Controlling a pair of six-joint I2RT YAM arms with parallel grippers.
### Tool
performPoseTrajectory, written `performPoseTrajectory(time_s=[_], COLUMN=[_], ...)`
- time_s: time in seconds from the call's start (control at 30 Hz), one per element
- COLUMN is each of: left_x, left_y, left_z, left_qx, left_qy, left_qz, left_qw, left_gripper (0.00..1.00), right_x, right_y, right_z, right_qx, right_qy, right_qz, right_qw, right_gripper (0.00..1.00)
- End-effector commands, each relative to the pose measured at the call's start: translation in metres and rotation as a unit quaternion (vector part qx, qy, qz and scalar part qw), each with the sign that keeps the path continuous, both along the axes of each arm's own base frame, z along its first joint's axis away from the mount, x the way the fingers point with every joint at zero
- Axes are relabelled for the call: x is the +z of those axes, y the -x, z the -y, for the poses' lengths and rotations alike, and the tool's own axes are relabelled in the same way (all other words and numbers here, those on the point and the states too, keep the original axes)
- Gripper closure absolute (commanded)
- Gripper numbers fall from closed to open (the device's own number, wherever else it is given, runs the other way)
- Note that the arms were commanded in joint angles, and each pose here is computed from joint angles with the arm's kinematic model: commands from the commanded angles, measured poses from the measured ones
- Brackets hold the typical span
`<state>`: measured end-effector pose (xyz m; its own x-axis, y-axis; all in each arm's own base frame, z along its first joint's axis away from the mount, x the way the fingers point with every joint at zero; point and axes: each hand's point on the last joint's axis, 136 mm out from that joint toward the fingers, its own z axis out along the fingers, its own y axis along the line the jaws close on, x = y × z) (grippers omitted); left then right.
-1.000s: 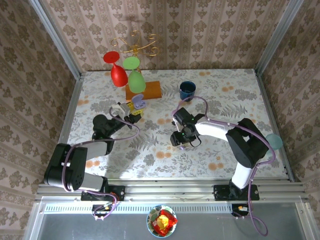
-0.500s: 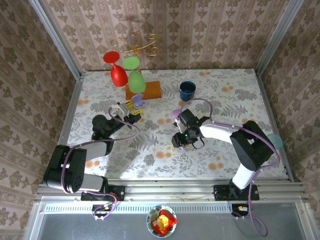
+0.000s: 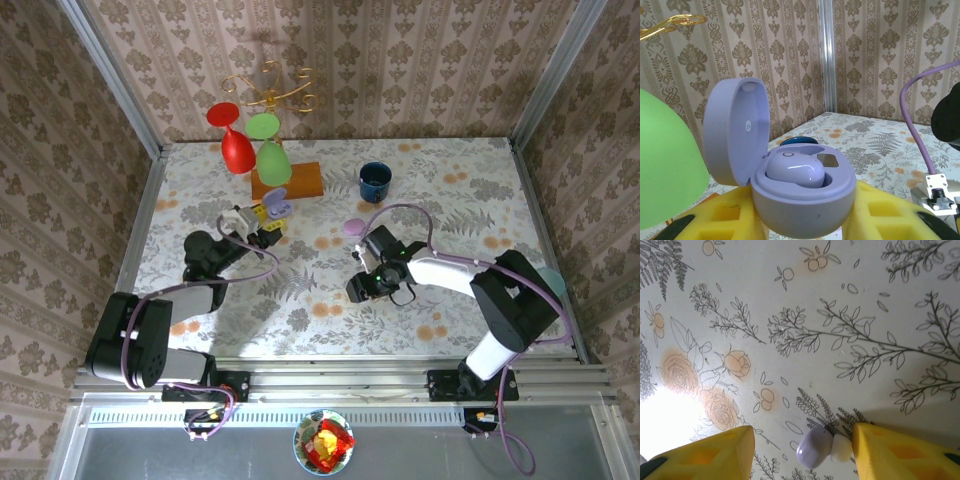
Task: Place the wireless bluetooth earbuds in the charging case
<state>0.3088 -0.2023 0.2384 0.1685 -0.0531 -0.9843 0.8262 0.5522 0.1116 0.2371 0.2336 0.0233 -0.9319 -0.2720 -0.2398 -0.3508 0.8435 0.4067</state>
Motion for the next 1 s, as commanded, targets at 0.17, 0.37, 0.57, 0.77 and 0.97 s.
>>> performPoseTrajectory(time_s=[0.17, 0.37, 0.57, 0.77, 0.97], left_x=[0.012, 0.012, 0.014, 0.017, 0.016], left_y=[0.006, 0.005, 0.007, 0.009, 0.012], left_z=[0.001, 0.002, 0.002, 0.002, 0.003], left_qx=[-0.009, -0.01, -0.013, -0.015, -0.022], left_qy=[0.008, 0.008, 0.009, 0.011, 0.011], left_qz=[0.022, 0.021, 0.023, 0.026, 0.024], left_qw=[1.0, 1.0, 1.0, 0.999, 0.999], left_gripper=[0.65, 0.65, 0.65, 0.65, 0.65], right_x=[-0.005, 0.004, 0.021, 0.028, 0.017], right_y=[0.041, 0.049, 0.041, 0.021, 0.003], right_z=[-0.005, -0.018, -0.009, -0.005, -0.01], right_qx=[-0.001, 0.009, 0.002, -0.001, 0.0], right_qy=[-0.019, -0.046, -0.042, -0.05, -0.072], right_qz=[-0.066, -0.068, -0.035, -0.022, -0.046], right_qw=[0.998, 0.997, 0.998, 0.998, 0.996], right_gripper=[0.45, 0.45, 0.44, 0.47, 0.51])
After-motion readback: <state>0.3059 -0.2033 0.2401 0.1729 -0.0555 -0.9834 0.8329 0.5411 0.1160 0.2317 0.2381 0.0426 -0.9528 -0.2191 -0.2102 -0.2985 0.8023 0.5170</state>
